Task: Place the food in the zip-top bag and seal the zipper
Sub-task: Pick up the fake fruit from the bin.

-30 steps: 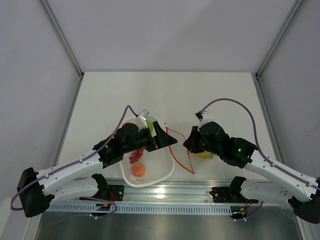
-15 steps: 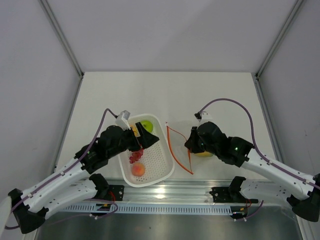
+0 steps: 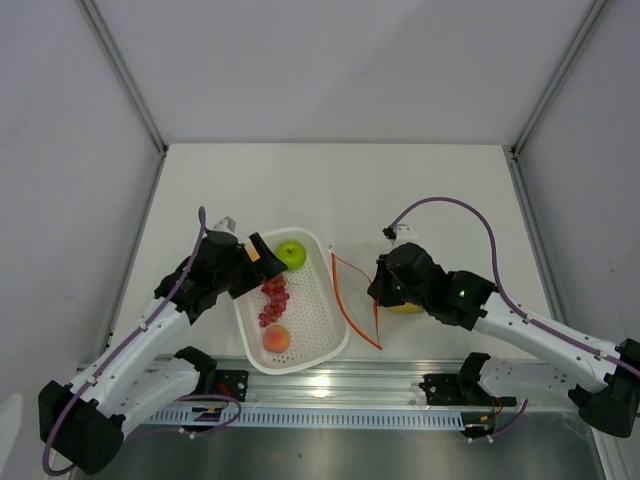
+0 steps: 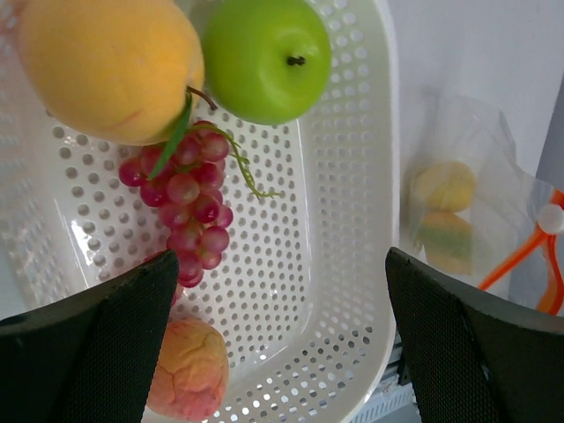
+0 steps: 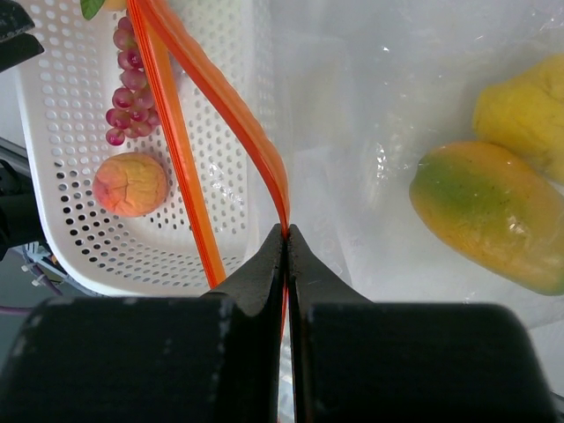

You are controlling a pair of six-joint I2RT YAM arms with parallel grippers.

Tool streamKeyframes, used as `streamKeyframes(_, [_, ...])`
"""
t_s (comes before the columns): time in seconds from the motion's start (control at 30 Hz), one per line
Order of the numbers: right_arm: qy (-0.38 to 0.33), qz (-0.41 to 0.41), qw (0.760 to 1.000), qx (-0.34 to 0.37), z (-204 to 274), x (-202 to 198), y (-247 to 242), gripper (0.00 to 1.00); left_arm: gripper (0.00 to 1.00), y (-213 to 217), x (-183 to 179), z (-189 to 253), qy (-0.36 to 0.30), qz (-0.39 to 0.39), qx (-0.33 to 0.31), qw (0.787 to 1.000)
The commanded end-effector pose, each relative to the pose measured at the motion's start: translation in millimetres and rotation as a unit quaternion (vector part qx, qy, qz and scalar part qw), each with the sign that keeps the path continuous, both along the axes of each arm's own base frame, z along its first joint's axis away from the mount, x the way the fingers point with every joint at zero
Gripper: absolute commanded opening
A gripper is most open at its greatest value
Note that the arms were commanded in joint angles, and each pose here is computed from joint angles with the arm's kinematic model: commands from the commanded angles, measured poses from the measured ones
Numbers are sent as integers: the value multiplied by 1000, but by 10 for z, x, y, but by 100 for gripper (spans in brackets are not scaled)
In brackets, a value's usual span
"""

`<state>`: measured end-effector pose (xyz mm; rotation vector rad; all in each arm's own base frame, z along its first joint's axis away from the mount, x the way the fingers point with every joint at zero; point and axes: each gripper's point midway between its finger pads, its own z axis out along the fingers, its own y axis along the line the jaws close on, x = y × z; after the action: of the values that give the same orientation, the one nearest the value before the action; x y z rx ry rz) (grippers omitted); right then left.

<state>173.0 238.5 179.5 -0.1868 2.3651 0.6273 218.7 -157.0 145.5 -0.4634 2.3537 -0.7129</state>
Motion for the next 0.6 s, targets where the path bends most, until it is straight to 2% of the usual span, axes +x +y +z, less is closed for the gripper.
streamKeyframes(0.0, [-21, -8, 1000, -2, 110, 84, 2, 0, 99, 56, 141, 105, -4, 11, -3, 1000])
streamKeyframes(0.1, [-23, -8, 1000, -5, 103, 95, -11, 0, 99, 155, 281, 110, 2, 42, -7, 999])
streamKeyframes(0.27, [-22, -9, 1000, -3, 81, 124, -19, 0, 100, 470, 470, -53, 56, 111, 28, 992])
streamKeyframes(0.57, [-21, -10, 1000, -3, 43, 152, -57, 0, 99, 404, 713, -232, 84, 121, 15, 989])
